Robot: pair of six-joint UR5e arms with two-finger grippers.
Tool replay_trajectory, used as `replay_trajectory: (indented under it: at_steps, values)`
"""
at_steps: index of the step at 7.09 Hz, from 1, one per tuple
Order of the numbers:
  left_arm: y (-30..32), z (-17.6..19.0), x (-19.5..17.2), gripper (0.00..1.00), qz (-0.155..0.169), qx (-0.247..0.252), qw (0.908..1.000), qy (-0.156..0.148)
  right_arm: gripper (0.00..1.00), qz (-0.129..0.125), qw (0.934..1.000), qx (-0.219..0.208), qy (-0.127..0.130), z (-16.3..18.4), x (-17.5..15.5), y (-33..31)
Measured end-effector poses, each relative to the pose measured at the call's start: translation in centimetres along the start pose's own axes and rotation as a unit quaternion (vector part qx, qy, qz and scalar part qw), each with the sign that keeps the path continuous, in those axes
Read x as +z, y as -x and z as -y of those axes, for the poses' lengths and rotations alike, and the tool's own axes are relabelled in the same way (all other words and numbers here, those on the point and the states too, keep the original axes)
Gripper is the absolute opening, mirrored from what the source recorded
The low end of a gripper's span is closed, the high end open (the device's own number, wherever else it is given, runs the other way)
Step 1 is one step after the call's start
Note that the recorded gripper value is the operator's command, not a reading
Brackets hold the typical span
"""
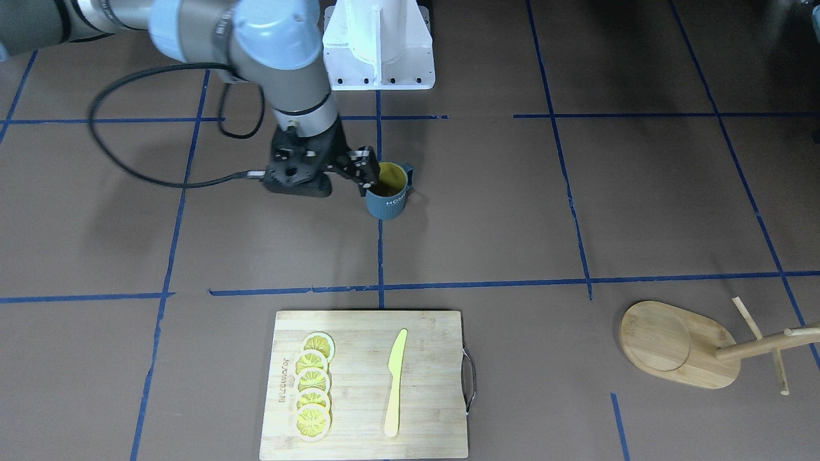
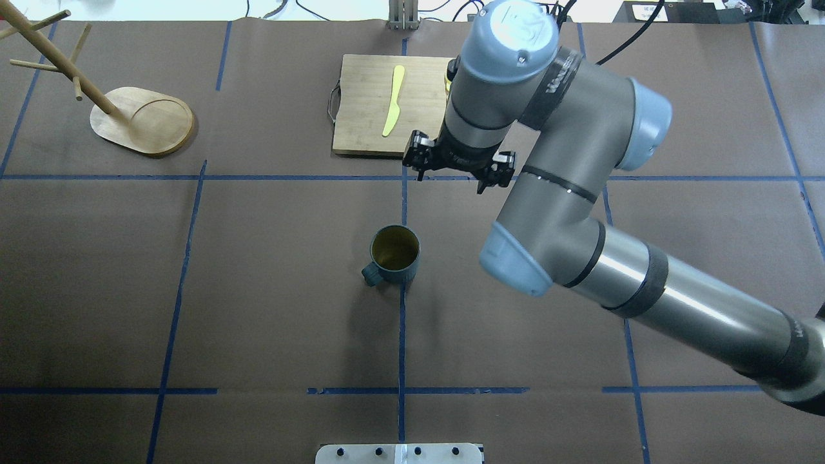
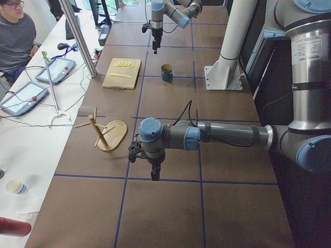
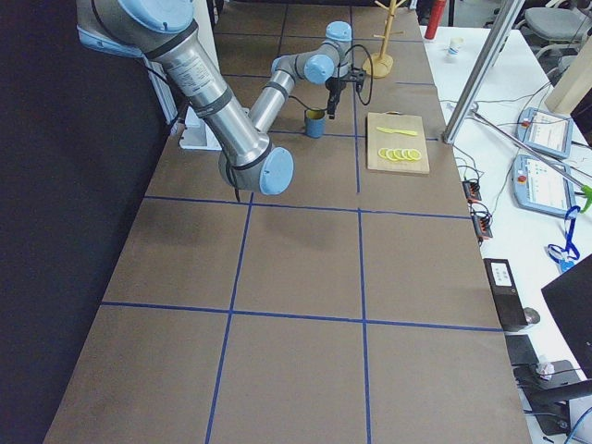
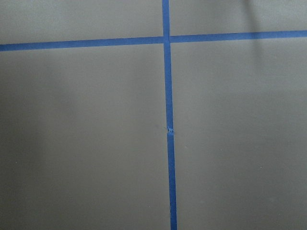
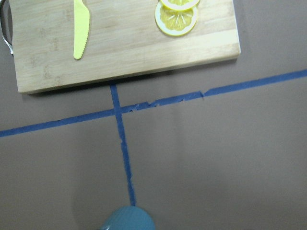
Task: Hang cup on storage rack
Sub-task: 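Release the mug upright and withdraw the right arm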
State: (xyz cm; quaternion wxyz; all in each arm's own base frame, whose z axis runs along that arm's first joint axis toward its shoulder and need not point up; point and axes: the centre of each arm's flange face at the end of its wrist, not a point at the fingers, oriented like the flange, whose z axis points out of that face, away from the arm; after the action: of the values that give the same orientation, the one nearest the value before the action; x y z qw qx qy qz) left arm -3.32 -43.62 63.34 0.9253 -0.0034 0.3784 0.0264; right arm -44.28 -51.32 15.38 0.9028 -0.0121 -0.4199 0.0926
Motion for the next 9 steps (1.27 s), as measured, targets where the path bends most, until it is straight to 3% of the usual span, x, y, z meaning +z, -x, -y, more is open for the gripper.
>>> replay_trajectory:
  at_steps: [2,4,6,8,9]
  values:
    - [-0.7,0.7,-0.7,1.00,0.000,0.005,1.0000,-0.008,1.00,-0.011,0.9984,-0.056,0.003,8.3,-3.3,-9.9]
    - [-2.4,1.8,-2.4,1.00,-0.002,0.028,0.9991,-0.031,1.00,-0.035,0.9907,-0.131,0.011,14.2,-4.6,-24.3]
    - [-4.2,3.8,-4.2,1.00,-0.004,0.057,0.9965,-0.061,1.00,-0.051,0.9790,-0.195,0.029,16.0,-5.5,-38.7]
    - [-5.7,4.8,-5.5,1.00,-0.007,0.082,0.9929,-0.085,1.00,-0.062,0.9683,-0.238,0.044,14.6,-6.9,-53.3]
    - [-6.3,5.0,-6.0,1.00,-0.008,0.099,0.9899,-0.101,1.00,-0.067,0.9669,-0.241,0.051,12.8,-7.3,-59.7]
